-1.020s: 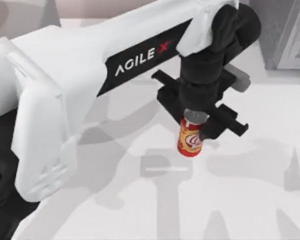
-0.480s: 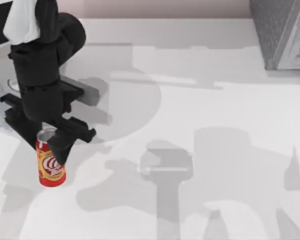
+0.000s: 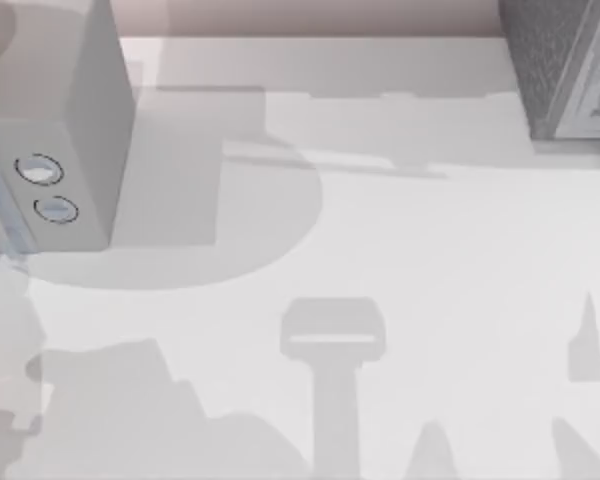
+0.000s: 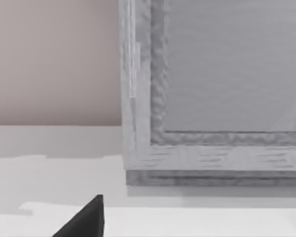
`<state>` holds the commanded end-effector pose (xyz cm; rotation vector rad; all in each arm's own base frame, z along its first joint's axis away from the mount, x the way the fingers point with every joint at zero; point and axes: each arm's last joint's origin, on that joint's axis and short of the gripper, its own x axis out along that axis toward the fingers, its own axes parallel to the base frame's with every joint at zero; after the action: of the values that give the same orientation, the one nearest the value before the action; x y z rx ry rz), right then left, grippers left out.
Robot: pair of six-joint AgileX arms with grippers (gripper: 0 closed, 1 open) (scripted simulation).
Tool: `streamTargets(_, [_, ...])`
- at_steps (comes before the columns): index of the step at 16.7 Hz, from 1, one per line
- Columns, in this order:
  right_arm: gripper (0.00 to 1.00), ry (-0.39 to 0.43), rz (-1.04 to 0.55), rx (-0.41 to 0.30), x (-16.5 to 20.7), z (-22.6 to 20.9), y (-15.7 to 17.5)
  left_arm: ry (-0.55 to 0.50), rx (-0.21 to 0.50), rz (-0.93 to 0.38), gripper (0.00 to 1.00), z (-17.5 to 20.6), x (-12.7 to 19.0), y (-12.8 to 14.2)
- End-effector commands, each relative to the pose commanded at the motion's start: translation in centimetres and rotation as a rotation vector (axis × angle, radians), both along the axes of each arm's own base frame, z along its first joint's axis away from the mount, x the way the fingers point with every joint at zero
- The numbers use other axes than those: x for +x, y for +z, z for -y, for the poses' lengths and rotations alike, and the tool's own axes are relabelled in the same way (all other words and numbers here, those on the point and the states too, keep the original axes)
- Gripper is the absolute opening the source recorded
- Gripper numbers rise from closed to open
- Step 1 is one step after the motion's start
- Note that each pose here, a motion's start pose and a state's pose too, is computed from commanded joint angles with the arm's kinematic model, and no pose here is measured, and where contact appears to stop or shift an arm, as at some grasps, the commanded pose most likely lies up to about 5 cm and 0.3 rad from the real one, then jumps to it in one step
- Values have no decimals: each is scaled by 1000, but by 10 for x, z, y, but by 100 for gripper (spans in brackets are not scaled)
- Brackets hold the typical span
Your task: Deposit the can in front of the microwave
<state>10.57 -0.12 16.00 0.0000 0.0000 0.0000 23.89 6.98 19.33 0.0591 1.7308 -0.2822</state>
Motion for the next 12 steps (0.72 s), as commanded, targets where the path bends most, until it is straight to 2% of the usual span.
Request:
streamTargets(3, [100, 0, 0, 0, 0, 0, 0, 124, 51, 145, 0, -47, -18, 5])
streamTargets(6, [100, 0, 0, 0, 0, 0, 0, 187, 114, 251, 0, -74, -29, 13])
streamTargets(12, [100, 0, 0, 0, 0, 0, 0, 195, 128, 268, 0, -79, -30, 14])
